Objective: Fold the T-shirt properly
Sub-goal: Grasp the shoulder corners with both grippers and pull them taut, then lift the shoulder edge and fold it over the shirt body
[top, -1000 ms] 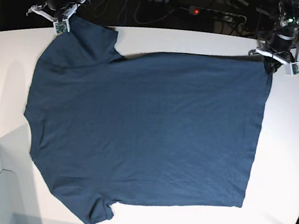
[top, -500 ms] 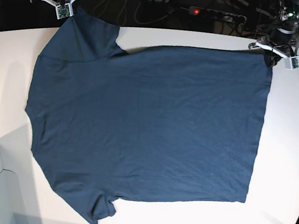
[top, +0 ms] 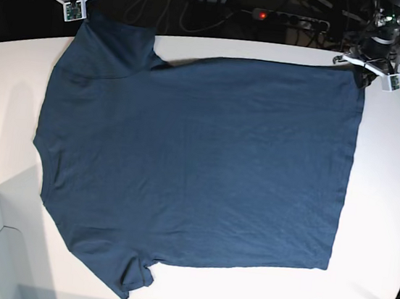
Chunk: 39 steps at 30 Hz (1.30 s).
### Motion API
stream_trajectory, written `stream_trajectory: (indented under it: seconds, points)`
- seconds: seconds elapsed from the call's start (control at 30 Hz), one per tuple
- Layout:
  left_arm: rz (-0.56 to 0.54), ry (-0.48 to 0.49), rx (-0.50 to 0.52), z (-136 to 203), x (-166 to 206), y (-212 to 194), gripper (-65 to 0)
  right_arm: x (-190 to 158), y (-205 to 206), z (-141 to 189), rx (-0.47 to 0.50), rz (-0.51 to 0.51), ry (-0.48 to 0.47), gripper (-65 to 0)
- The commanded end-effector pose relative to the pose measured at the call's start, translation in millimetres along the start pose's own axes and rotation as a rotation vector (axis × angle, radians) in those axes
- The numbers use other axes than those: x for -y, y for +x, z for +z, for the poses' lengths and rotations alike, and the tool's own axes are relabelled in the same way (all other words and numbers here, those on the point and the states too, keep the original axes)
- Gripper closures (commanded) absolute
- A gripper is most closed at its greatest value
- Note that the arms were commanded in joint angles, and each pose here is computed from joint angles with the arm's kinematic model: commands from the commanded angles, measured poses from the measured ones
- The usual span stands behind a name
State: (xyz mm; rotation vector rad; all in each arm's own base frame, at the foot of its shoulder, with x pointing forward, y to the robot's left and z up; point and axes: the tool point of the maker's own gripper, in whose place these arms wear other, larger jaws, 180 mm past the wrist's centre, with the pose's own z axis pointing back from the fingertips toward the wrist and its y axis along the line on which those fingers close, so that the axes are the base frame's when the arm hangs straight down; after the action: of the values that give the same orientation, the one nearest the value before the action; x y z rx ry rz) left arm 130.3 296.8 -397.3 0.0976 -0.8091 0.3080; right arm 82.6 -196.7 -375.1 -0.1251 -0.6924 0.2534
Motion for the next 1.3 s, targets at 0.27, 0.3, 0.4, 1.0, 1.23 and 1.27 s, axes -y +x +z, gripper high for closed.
stream_trajectory:
  seconds: [0.27, 0.3, 0.4, 1.0, 1.23, 1.27]
  points:
    - [-0.001, -0.002, 0.076, -6.0, 1.4, 25.1, 0.0, 8.0, 51.9, -2.8, 0.152, 0.022, -0.022, -0.2]
    - [0.000, -0.004, 0.085, -7.5, 2.5, 28.4, 0.0, 9.3, 56.5, -4.5, 0.165, 0.022, -0.026, -0.2]
    - [0.006, -0.012, 0.110, -12.1, 6.8, 39.5, 0.0, 12.5, 70.2, -9.4, 0.204, 0.021, -0.036, -0.2]
    - [0.051, -0.053, 0.297, -35.7, 29.1, 114.7, 0.0, 39.2, 179.0, -51.7, 0.313, 0.096, -0.063, -0.2]
    - [0.082, -0.058, 0.342, -49.2, 32.2, 136.5, 0.0, 41.0, 218.2, -77.5, 0.372, 0.081, -0.043, -0.2]
    - [0.087, -0.058, 0.347, -51.2, 32.4, 139.1, 0.0, 42.8, 221.9, -82.2, 0.375, 0.075, -0.042, -0.2]
